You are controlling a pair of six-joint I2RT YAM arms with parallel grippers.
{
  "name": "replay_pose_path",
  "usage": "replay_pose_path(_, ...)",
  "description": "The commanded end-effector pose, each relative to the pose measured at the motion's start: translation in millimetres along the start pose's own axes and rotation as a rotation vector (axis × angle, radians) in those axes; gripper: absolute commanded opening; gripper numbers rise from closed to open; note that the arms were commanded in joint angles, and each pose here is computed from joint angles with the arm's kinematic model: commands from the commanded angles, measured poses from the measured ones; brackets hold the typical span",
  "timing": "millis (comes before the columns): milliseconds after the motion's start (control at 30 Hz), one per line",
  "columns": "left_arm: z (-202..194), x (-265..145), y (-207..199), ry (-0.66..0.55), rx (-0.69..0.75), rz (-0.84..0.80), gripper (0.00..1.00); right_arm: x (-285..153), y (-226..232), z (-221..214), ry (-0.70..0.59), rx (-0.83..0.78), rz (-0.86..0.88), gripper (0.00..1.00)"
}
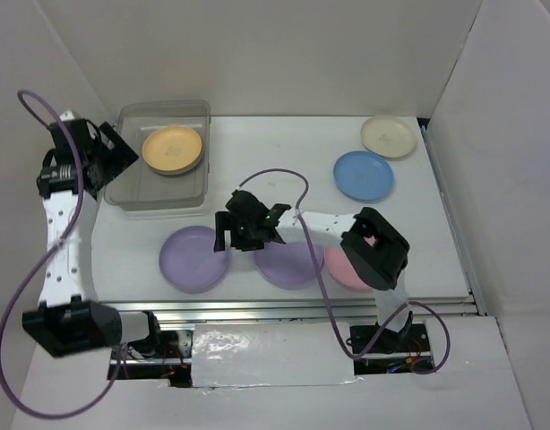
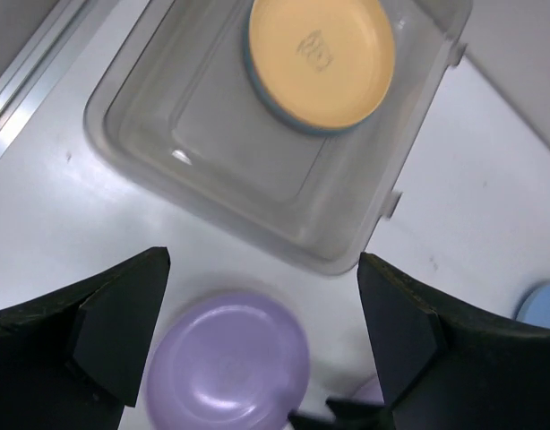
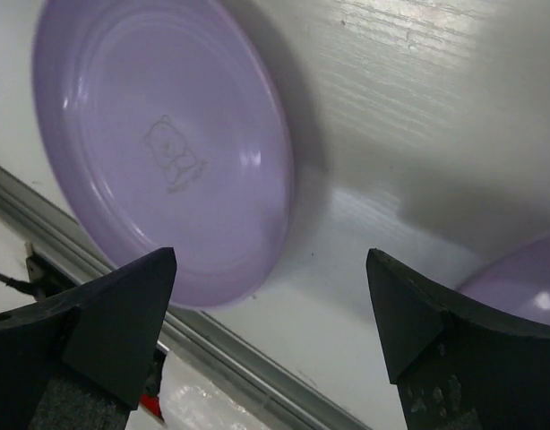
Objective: Place the plates into the plastic bin on the countertop
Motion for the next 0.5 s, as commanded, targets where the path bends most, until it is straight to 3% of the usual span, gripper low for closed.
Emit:
replay_pose_path(0,-27.1,-22.9,30.1,-0.017,0.056,-0.006,0.99,18.1,8.7,17.5,-0.061,0.042,-0.015,0.93)
replay_pose_path(67,-37.3,-35.4,36.6,-0.057,0.076,-0.038,0.99,29.0,6.0,15.6,-0.036,0.053,-0.025,0.9)
replay_pose_path(133,-46.0,-50.2,47.6,-0.115,0.077,-0.026,0.99,40.6,2.4,13.9,-0.016,0.065,-0.031,0.81)
replay_pose_path(167,-52.0,-57.7,53.8,-0.125,0.075,-0.035,0.99,43.6,2.9,15.0,-0.008,0.075,-0.019,0.7)
replay_pose_path(333,-65.5,-71.2,62.3,-0.087,0.105,-0.078,0.99,60.1,4.5,7.8,0.042,0.097,-0.022,0.44)
replay_pose_path(400,-69.5,-75.8,67.8,-0.075,0.121,-0.061,0.99,54.1,7.2,3.3,0.026,0.103,-0.019,0.14)
replay_pose_path(467,-74.6,-81.5,70.0,-0.069,0.127,-0.08,0.99,41.4,11.8,4.6,0.005,0.114,-0.026,0.0)
Point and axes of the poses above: each gripper's point midway between its finger pads, its own x axis out along the fingers, its own y axis along the line the jaws close on, z = x × y, the point moved 10 cm from there along -x, back along the fingers, and after that the axes turned 12 degrees about -x, right-handed, at the moved point
